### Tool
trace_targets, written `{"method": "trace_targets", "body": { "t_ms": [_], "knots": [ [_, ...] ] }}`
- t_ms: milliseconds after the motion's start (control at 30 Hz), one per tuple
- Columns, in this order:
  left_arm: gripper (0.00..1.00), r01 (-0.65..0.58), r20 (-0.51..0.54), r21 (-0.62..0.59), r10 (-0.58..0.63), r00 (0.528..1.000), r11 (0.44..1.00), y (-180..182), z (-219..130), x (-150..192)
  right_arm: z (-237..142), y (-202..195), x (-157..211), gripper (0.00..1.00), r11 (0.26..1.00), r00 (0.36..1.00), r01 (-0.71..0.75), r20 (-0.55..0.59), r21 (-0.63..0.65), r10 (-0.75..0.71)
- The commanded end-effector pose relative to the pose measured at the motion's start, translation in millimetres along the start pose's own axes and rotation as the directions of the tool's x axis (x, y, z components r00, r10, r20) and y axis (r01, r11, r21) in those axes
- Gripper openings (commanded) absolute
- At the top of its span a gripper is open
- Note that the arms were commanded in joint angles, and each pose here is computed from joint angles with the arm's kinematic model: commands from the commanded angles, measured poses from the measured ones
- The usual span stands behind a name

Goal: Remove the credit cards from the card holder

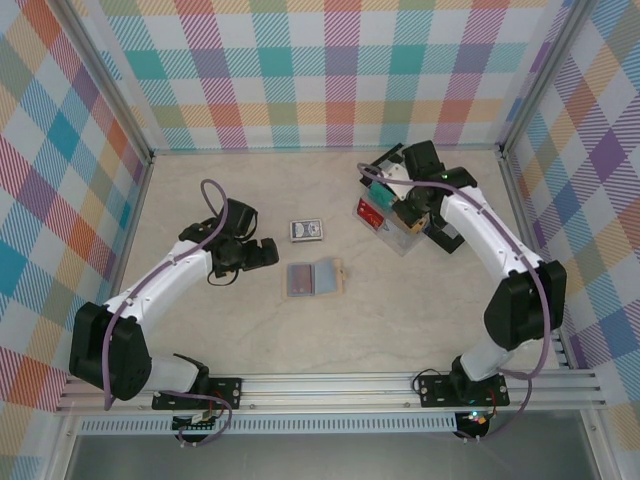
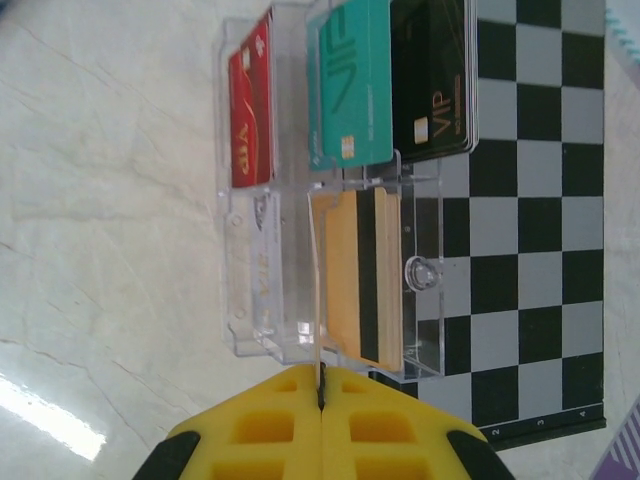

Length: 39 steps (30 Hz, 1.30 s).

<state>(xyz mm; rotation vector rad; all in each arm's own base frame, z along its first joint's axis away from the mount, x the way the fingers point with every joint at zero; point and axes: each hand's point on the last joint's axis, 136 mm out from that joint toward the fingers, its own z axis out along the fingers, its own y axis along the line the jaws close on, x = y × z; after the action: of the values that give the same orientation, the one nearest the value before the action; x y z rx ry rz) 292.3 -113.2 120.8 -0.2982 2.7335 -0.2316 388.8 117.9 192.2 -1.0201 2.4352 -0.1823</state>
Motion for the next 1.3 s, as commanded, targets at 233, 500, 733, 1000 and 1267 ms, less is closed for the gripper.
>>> {"method": "trace_targets", "body": {
  "t_ms": [233,500,733,1000,1267],
  "knots": [
    [1.00,0.014,0.012,0.004,-0.014,1.000,1.000,8,-5,4,15,-18,-5,0.00,0.991,0.997,0.060,-0.034,-0.119,-0.064],
    [1.00,0.021,-0.013,0.014,-0.021,1.000,1.000,6,1,7,34,-16,1,0.00,0.979,0.996,0.034,-0.075,-0.199,-0.050],
    [1.00,0.023,-0.022,0.011,-0.023,0.999,1.000,6,6,8,50,-22,7,0.00,0.983,0.991,0.031,-0.121,-0.180,-0.053],
    [1.00,0.020,-0.042,0.001,-0.020,0.999,1.000,8,10,12,65,-29,10,0.00,0.986,0.984,0.031,-0.168,-0.162,-0.059],
    [1.00,0.018,-0.051,-0.004,-0.018,0.999,1.000,9,14,13,68,-28,21,0.03,0.986,0.977,0.000,-0.212,-0.168,-0.036]
  ]
}}
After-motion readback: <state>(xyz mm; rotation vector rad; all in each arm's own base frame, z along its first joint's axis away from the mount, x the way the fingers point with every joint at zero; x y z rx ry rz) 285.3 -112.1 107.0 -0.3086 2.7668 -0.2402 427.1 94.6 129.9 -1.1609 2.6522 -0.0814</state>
